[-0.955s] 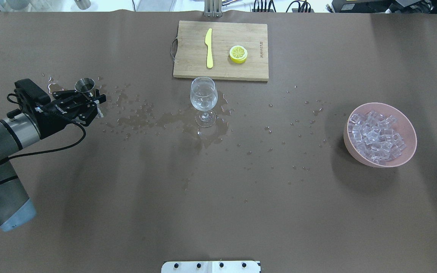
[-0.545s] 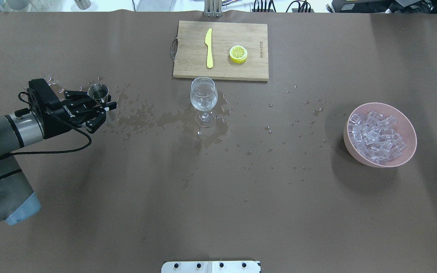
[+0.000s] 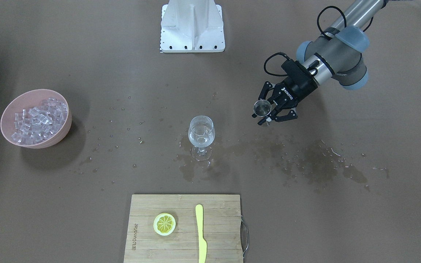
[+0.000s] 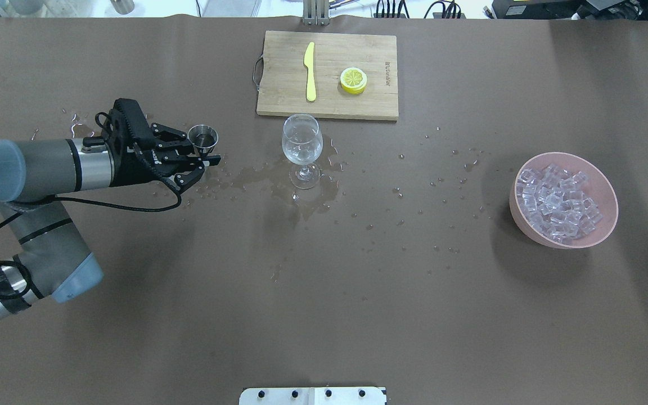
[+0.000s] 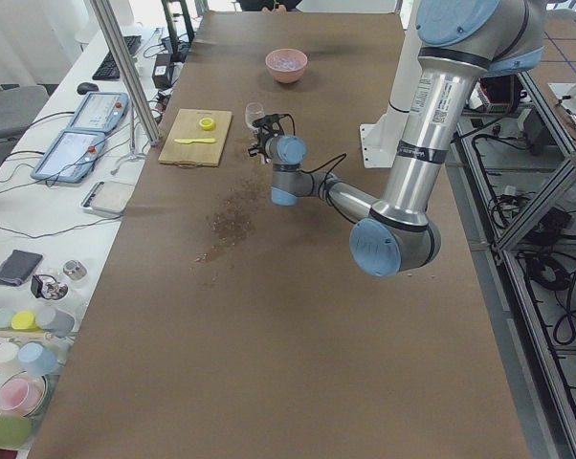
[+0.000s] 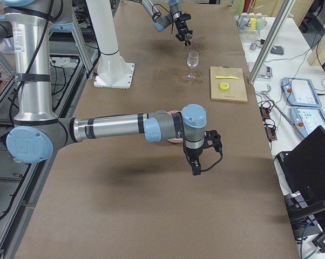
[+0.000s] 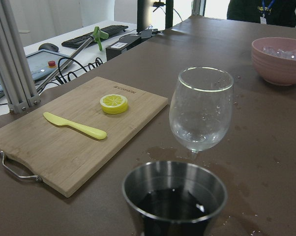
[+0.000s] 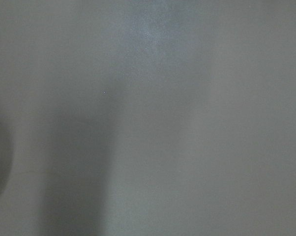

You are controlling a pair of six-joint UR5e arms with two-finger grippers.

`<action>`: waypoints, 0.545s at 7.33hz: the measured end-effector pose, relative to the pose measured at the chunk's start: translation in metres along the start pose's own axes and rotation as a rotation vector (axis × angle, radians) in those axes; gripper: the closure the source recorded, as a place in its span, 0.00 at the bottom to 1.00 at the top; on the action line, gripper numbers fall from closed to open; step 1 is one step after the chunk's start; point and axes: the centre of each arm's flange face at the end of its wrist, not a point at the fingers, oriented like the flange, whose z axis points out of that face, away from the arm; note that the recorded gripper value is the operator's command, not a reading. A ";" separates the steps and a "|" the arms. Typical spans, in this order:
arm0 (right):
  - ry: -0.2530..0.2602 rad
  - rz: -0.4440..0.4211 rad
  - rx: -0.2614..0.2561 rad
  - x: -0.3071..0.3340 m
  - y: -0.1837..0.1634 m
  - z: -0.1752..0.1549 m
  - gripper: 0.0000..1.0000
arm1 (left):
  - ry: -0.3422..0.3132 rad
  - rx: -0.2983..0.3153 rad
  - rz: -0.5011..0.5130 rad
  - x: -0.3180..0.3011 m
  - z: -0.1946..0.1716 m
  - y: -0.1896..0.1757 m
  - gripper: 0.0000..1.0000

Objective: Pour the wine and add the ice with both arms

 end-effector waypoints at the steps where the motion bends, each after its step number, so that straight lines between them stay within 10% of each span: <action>1: 0.000 0.000 0.000 0.000 0.000 0.000 0.00 | -0.005 -0.026 -0.006 0.006 0.008 -0.019 1.00; 4: 0.000 0.002 -0.001 0.001 0.000 0.000 0.00 | -0.041 -0.141 -0.040 0.035 0.017 -0.089 1.00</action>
